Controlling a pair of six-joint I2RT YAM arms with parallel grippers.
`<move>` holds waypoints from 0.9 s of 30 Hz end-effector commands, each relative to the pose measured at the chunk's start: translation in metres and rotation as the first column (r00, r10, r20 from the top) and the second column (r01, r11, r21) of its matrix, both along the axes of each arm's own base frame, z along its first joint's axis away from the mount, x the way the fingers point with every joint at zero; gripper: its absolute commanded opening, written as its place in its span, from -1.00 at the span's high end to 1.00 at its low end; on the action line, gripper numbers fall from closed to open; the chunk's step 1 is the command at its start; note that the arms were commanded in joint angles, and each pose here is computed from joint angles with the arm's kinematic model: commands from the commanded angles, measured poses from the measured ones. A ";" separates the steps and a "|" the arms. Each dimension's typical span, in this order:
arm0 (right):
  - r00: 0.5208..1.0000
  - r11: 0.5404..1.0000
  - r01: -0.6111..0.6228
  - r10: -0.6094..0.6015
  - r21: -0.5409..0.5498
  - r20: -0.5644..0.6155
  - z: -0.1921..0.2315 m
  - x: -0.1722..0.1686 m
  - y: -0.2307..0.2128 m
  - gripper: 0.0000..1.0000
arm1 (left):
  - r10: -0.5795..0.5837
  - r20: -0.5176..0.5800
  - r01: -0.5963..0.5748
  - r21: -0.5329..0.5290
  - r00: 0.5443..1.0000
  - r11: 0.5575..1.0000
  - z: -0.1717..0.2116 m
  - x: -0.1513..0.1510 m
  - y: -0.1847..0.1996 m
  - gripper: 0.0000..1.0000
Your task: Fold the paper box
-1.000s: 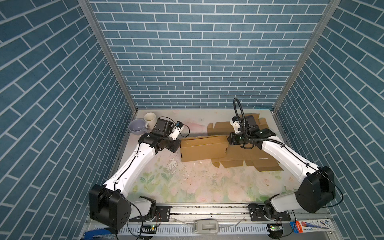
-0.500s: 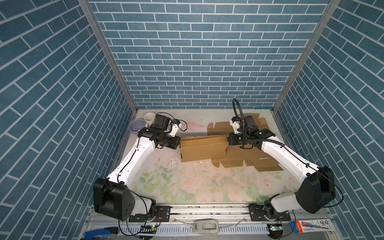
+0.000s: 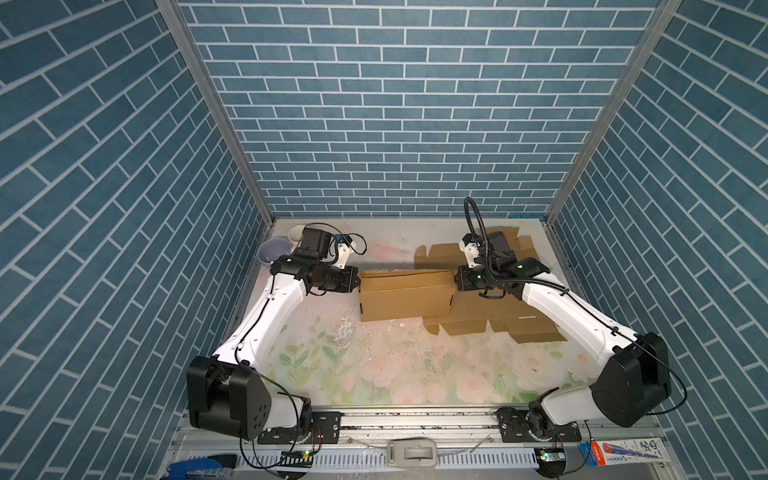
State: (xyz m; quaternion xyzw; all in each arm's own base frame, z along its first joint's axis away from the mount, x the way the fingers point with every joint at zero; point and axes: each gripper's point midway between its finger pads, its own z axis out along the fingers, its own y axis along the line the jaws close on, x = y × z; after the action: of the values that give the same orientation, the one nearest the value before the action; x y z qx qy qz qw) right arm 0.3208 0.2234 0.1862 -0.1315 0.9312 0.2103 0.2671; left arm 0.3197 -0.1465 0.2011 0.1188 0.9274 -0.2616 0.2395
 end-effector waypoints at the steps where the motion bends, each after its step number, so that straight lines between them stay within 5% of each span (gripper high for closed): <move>1: 0.993 0.999 -0.003 -0.002 -0.043 -0.118 -0.023 -0.022 -0.003 1.00 | 0.011 -0.021 -0.012 -0.043 1.000 0.999 -0.008 0.003 -0.004 1.00; 15: 0.993 0.999 -0.009 0.004 -0.038 -0.121 -0.022 -0.021 -0.001 1.00 | 0.048 -0.065 -0.045 0.056 0.997 0.997 -0.042 -0.005 0.014 1.00; 23: 0.993 0.997 -0.027 0.035 0.071 -0.115 0.000 -0.020 0.017 1.00 | 0.069 -0.061 -0.066 0.049 0.996 0.997 -0.049 -0.004 0.015 1.00; 27: 0.995 0.993 -0.055 0.062 0.100 -0.076 0.020 -0.018 0.015 0.70 | 0.066 -0.063 -0.063 0.054 0.996 0.997 -0.050 -0.006 0.016 1.00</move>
State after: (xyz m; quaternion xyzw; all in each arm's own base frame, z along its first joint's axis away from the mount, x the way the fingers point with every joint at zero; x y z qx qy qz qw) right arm 0.3139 0.2340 0.1921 -0.1296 0.9278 0.2429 0.2519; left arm 0.3324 -0.1367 0.1775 0.0983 0.9271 -0.2447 0.2662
